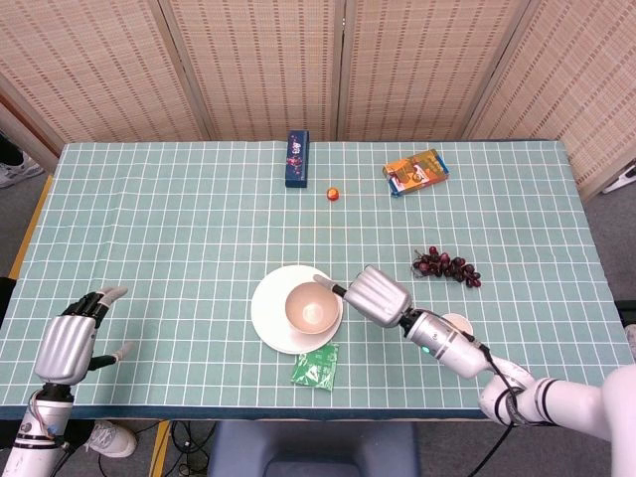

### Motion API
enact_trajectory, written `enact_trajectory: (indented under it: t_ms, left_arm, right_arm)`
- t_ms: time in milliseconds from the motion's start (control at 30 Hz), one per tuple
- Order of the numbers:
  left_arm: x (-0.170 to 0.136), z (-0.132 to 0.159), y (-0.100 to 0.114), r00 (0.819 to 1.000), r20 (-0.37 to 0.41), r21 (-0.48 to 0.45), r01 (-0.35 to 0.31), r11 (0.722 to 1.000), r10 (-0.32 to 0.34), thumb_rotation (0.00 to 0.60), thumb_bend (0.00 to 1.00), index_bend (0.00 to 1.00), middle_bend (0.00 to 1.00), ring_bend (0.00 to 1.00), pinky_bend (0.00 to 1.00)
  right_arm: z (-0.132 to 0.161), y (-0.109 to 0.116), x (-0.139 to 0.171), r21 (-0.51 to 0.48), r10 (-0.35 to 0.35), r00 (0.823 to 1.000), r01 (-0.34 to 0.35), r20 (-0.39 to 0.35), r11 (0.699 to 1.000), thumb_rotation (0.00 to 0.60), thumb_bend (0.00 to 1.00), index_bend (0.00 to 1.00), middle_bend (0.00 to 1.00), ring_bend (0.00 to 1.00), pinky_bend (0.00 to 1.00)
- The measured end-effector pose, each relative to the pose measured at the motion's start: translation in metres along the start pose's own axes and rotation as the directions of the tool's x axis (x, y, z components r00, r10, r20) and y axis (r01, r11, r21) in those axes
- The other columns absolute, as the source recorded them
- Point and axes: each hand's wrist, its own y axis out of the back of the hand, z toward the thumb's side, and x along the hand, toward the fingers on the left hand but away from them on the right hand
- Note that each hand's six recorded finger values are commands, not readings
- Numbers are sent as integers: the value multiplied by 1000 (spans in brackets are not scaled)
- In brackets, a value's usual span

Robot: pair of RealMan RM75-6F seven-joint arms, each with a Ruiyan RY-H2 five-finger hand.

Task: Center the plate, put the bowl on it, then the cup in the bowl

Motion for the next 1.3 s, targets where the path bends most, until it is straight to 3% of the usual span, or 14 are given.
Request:
enact_trajectory:
  t_ms: [267,467,567,767,1000,1300]
  left_arm:
    - [2,2,0,1000,4,-2,4,1000,-4,600,140,194,237,240,370]
    - [5,5,-1,1000,14,-5,6,1000,-6,600,140,194,235,239,368]
    - [7,7,-2,1000,20,-6,9,1000,-9,600,140,194,234,239,367]
    - [9,12,-3,999,33,-7,14,1000,-14,600,140,194,230,237,361]
    - [9,14,-4,999,41,-5,19,1000,-19,600,140,194,229,236,359]
    - [8,14,1,999,43,-1,5,1000,-5,600,140,194,229,235,358]
  right_arm:
    - [-37,29,46,-20,9,994,-7,111,1000,600,225,81,562,661,857]
    - [-57,40,102,-60,45,976,-32,214,998,600,213,82,412,496,736]
    - [-62,39,131,-78,70,964,-51,257,996,600,158,82,353,414,662]
    - [-60,21,174,-117,155,940,-125,304,985,600,4,82,206,248,496]
    - [-57,-13,202,-164,270,905,-227,329,960,600,0,22,109,152,417]
    - [-42,-47,202,-198,329,897,-280,294,939,600,0,0,52,84,350]
